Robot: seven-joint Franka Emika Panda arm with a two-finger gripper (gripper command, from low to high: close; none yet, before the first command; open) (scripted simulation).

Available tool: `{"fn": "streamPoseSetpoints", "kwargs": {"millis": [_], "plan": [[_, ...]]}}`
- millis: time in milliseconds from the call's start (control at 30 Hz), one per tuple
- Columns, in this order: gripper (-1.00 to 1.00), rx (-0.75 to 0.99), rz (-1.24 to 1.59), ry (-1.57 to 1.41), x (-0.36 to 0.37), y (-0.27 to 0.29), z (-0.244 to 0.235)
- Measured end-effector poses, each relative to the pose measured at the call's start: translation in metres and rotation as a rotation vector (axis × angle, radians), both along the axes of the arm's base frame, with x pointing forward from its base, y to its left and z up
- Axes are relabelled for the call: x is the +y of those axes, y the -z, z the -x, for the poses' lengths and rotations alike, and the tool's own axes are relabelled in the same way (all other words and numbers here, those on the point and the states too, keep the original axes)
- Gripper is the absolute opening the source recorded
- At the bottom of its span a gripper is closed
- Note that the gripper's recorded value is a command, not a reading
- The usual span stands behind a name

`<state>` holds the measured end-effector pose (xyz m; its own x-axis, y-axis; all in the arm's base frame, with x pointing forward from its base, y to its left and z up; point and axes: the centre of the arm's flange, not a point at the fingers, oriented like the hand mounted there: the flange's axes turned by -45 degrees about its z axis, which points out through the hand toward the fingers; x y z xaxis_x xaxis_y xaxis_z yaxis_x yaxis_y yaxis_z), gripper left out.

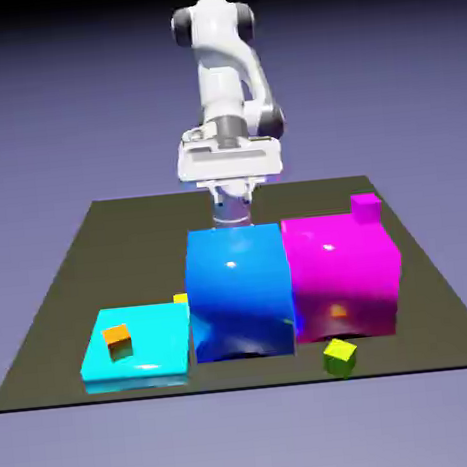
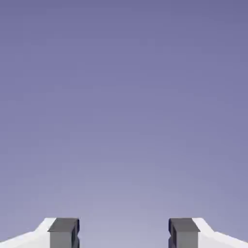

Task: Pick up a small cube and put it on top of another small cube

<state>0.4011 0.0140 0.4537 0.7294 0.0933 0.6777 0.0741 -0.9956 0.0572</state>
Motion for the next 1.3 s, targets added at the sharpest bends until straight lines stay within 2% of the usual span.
{"fn": "streamPoseSetpoints", "kwargs": {"millis": [300, 567, 967, 1300], "plan": [[0.00, 0.352, 0.203, -0.208, 0.075, 0.052, -0.075], [0.00, 0.633, 0.366, -0.378, 0.142, 0.113, -0.119], [0.00, 0.982, 0.555, -0.570, 0.222, 0.205, -0.155], [0.00, 1.234, 0.642, -0.654, 0.258, 0.274, -0.173]]}}
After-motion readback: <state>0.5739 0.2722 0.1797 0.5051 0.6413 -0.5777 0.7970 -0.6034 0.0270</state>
